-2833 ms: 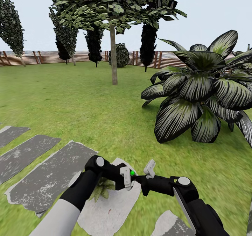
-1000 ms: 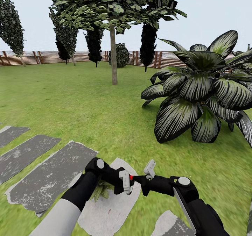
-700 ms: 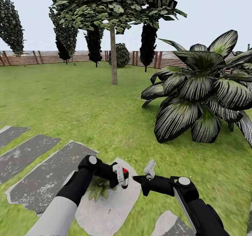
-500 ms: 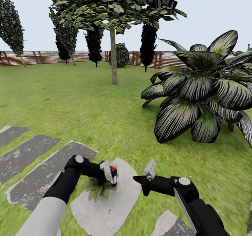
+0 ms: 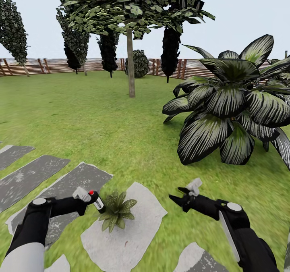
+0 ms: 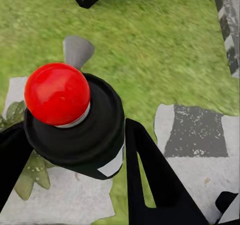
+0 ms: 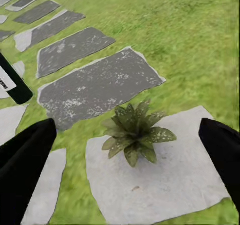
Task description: Pick up the pesticide atomizer in the garden and spray insectifuge to fully cover both potted plants in the garden.
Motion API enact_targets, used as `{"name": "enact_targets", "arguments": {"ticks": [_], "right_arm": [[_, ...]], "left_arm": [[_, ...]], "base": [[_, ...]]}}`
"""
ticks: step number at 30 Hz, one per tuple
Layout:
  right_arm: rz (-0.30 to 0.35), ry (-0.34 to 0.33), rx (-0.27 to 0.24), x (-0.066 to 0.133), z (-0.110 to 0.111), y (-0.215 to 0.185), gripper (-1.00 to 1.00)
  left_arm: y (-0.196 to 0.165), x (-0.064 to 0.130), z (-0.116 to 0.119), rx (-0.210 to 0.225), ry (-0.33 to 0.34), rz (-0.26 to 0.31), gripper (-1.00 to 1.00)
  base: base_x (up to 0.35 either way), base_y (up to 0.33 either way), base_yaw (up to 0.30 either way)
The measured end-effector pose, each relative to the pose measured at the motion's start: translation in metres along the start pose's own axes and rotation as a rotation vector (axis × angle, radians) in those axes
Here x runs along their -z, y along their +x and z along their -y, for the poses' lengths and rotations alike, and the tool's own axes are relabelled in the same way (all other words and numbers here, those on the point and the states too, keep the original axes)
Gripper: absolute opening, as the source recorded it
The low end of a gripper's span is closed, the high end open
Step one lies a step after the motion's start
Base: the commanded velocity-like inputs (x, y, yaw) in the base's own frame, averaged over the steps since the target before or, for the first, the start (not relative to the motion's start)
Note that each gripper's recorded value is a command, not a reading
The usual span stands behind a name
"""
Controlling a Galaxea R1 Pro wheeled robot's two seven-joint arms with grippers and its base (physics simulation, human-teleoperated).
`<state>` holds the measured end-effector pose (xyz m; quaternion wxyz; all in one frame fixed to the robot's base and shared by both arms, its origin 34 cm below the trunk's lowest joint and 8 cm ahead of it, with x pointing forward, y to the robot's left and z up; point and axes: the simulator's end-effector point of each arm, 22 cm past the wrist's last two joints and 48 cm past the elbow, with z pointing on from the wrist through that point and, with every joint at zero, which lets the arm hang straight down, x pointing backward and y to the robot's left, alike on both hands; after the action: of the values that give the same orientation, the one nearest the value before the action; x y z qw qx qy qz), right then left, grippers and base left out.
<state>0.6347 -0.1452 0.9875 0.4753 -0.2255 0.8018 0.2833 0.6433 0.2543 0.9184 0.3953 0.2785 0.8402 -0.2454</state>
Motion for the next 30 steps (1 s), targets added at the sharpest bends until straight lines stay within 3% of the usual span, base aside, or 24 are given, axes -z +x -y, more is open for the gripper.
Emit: {"name": "enact_targets", "arguments": {"ticks": [3,5,8,10,11,14,16,18,21,23,27,30], "right_arm": [[0.011,0.026,-0.011,0.006,0.011,-0.002,1.00],[0.037,0.080,-0.042,0.018,0.032,-0.005,1.00],[0.044,0.259,-0.066,0.037,0.080,-0.002,1.00],[0.043,0.455,-0.054,0.053,0.122,0.000,1.00],[0.057,0.504,-0.039,0.057,0.133,0.001,1.00],[0.064,0.591,-0.026,0.055,0.157,0.035,1.00],[0.069,0.648,-0.023,0.056,0.170,0.055,1.00],[0.076,0.665,-0.021,0.053,0.173,0.072,1.00],[0.040,0.660,-0.053,0.047,0.170,0.113,1.00],[0.033,0.654,-0.063,0.043,0.166,0.139,1.00],[0.150,0.665,-0.013,0.049,0.156,0.165,1.00],[0.175,0.663,-0.026,0.054,0.135,0.206,1.00]], "left_arm": [[0.005,0.006,-0.007,0.028,-0.026,0.014,-1.00],[0.008,0.012,-0.013,0.053,-0.047,0.029,-1.00],[0.014,0.022,-0.026,0.103,-0.093,0.058,-1.00],[0.024,0.036,-0.059,0.152,-0.233,0.076,-1.00],[0.031,0.042,-0.073,0.166,-0.303,0.074,-1.00],[0.078,0.058,-0.094,0.210,-0.464,0.014,-1.00],[0.102,0.068,-0.101,0.216,-0.544,-0.014,-1.00],[0.115,0.084,-0.114,0.201,-0.634,-0.001,-1.00],[0.132,0.107,-0.128,0.218,-0.738,0.040,-1.00],[0.155,0.113,-0.128,0.271,-0.770,0.061,-1.00],[0.201,0.110,-0.111,0.372,-0.774,0.070,-1.00],[0.235,0.125,-0.103,0.442,-0.828,0.061,-1.00]], "base": [[0.000,0.000,0.000],[0.000,0.000,0.000],[0.000,0.000,0.000],[0.000,0.000,0.000],[0.000,0.000,0.000],[0.000,0.000,0.000],[0.000,0.000,0.000],[0.000,0.000,0.000],[0.000,0.000,0.000],[0.000,0.000,0.000],[0.000,0.000,0.000],[0.000,0.000,0.000]]}}
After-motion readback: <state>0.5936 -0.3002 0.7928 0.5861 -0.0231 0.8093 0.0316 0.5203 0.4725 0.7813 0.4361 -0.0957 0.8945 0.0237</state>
